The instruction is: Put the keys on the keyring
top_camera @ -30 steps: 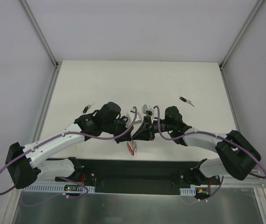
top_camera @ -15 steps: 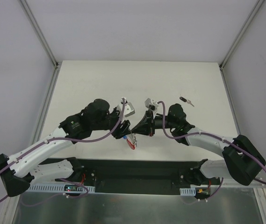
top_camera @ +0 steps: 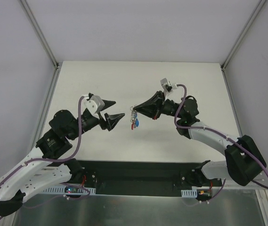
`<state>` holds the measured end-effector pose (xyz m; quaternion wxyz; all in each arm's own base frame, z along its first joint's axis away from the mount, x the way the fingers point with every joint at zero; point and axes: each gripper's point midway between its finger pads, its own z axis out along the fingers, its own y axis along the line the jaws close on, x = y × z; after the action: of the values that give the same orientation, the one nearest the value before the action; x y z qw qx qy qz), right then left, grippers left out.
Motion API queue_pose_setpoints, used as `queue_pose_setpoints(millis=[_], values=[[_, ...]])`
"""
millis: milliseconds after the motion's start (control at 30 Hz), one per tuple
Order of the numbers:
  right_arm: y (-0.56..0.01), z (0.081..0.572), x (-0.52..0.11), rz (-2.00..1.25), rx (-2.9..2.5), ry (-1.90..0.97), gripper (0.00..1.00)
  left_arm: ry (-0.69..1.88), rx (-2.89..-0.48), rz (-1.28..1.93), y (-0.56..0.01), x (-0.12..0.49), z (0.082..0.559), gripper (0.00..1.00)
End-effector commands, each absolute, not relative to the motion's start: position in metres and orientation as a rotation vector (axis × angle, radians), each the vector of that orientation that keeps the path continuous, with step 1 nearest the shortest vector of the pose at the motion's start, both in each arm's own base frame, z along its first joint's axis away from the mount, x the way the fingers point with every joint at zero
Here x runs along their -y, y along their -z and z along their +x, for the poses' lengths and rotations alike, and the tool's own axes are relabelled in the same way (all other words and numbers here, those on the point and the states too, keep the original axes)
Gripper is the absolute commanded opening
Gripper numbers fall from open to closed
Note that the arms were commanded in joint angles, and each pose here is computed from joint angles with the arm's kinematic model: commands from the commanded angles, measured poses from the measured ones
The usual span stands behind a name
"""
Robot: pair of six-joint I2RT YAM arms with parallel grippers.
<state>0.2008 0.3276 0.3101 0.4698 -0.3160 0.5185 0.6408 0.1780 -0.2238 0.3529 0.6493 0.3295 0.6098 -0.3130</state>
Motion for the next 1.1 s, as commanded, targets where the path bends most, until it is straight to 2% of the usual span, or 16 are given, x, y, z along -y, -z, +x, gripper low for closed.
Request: queue_pose_setpoints(millis=[0,300,700,900,1067], values=[[-0.379,0.188,-0.322,-0.784,-0.985,-1.671,0.01,0.783,-1.353,0.726,-0.365,0.233,0.188,0.62],[-0.39,0.181,-0.325,-0.864,-0.95,-1.695,0.01,0.998,-1.366,0.654,-0.367,0.23,0.206,0.62],[-0.39,0.175,-0.327,-0.959,-0.947,-1.716,0.01,1.27,-1.341,0.894,-0.369,0.245,0.178,0.61],[-0.39,0.176,-0.328,-0.967,-0.947,-1.718,0.01,1.339,-1.352,0.924,-0.362,0.249,0.174,0.51],[-0.39,0.176,-0.33,-0.972,-0.95,-1.727,0.01,1.33,-1.353,0.917,-0.359,0.25,0.177,0.47]])
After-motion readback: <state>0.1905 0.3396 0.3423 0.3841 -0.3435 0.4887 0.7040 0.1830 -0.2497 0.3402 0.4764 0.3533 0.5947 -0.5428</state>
